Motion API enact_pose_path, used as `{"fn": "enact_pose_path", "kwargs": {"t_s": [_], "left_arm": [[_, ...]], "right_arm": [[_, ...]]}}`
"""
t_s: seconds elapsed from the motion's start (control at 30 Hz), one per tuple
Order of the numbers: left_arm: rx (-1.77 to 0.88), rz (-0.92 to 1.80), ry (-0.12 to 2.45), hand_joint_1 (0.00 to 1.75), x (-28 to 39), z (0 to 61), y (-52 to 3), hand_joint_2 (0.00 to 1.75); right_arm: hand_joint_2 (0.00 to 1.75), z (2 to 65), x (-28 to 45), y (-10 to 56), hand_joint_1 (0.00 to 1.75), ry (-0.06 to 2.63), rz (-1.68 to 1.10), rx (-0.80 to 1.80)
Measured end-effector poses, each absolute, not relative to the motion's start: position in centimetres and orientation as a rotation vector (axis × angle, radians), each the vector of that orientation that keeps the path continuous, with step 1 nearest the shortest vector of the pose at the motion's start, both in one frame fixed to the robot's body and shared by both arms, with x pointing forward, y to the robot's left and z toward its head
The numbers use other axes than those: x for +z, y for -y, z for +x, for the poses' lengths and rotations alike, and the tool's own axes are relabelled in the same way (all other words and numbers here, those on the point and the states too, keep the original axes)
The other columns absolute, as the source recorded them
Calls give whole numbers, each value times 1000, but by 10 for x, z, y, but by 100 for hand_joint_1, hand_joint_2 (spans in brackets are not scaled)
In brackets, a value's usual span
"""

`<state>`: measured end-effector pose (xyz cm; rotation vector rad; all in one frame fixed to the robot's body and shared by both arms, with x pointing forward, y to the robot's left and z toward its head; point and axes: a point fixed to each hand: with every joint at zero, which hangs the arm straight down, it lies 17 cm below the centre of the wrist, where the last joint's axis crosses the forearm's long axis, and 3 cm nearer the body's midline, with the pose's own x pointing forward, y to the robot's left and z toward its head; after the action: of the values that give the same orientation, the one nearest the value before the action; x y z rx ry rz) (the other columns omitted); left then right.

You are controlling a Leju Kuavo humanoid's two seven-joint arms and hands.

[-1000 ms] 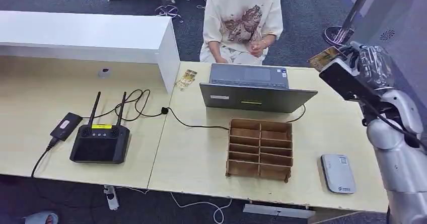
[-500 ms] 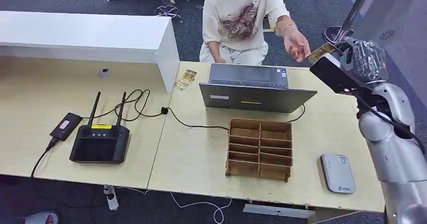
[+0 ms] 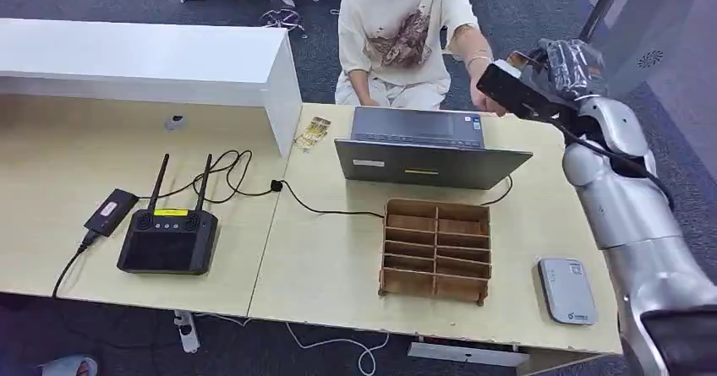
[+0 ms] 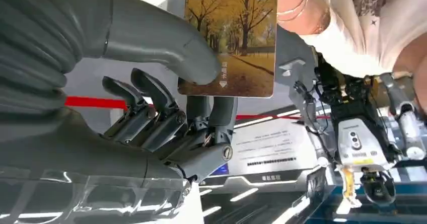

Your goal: Pass the card to the sensor for recognition and then transmit it.

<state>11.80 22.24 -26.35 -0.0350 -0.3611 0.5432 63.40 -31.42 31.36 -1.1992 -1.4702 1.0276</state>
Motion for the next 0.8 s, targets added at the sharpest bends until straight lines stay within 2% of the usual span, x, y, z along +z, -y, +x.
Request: {"fn": "enact_pose_path", "kwargs": {"t_s": [0.6,0.63,0.67,0.7,0.8], "left_arm": [[554,-35,361,0,-263,118,-223,0],[554,-35,361,0,-263,118,-223,0],[555,-35,362,0,-263,118,-223,0],[557,-35,362,0,-263,118,-223,0],[558,-34,361,0,-263,118,-223,0]], "right_arm": [[175,644,295,283,175,1425,-1195,1106],[175,644,294,283,129,1424,-1194,1108],[175,644,293,282,10,1422,-1193,1110],[175,645,293,282,0,1419,-1196,1114],[175,645,291,280,0,1413,-1202,1122]]}}
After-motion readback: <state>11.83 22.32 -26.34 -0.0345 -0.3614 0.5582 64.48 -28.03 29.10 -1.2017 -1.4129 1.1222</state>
